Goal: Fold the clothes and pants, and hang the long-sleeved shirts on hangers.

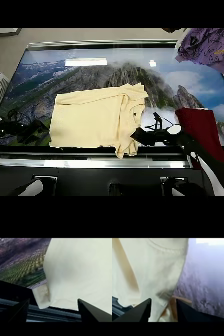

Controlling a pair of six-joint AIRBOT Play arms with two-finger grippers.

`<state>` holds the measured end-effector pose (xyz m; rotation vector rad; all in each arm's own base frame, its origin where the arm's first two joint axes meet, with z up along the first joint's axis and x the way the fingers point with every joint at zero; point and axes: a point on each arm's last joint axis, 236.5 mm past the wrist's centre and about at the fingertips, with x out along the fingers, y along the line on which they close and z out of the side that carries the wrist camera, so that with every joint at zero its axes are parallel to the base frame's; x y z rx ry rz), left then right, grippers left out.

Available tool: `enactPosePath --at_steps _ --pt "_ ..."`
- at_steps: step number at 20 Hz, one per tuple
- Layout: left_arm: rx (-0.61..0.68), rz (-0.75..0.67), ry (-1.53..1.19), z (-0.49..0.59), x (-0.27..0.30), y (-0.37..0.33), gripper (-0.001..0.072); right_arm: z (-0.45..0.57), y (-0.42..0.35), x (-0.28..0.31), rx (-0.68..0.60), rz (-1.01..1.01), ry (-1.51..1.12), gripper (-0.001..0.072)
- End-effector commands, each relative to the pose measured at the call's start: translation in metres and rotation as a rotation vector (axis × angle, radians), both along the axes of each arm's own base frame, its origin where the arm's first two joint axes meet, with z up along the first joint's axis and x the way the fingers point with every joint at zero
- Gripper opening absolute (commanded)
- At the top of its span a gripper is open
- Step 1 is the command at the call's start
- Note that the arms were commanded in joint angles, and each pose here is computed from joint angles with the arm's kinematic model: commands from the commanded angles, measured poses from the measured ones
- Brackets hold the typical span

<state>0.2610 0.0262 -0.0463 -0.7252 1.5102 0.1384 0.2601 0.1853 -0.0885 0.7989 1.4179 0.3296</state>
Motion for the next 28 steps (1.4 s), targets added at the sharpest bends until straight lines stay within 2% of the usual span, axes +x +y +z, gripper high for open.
enactPosePath --at_steps 1,4,7,8,9,11,16,20,28 --pt "-0.017 0.028 0.029 0.000 -0.004 -0.003 0.0689 0.003 0.001 0.019 0.011 -0.080 -0.044 0.0340" --pt "-0.016 0.037 0.020 0.000 -0.001 -0.002 0.0689 0.002 0.002 0.019 0.019 -0.084 -0.034 0.0330" --pt "-0.013 0.035 0.014 0.000 0.000 -0.001 0.0689 -0.009 0.009 0.006 0.039 -0.050 0.030 0.0209" --pt "-0.012 0.036 0.013 0.000 0.000 -0.001 0.0688 -0.009 0.011 0.003 0.048 -0.029 0.033 0.0140" --pt "-0.011 0.033 0.010 0.001 -0.001 -0.002 0.0689 -0.008 0.012 0.002 0.048 -0.010 0.023 0.0022" --pt "-0.007 0.015 -0.006 -0.001 -0.011 0.002 0.0688 -0.005 0.012 0.004 0.049 -0.008 0.013 0.0024" --pt "-0.084 0.119 0.029 -0.029 -0.054 0.008 0.0689 0.013 0.015 0.012 0.058 0.021 -0.031 0.0024" --pt "-0.134 0.163 -0.027 -0.042 -0.045 -0.003 0.0688 0.022 0.016 0.019 0.060 0.014 -0.044 0.0024" --pt "-0.187 0.110 -0.042 -0.060 -0.021 -0.035 0.0680 0.034 0.019 0.025 0.071 0.027 -0.060 0.0024"
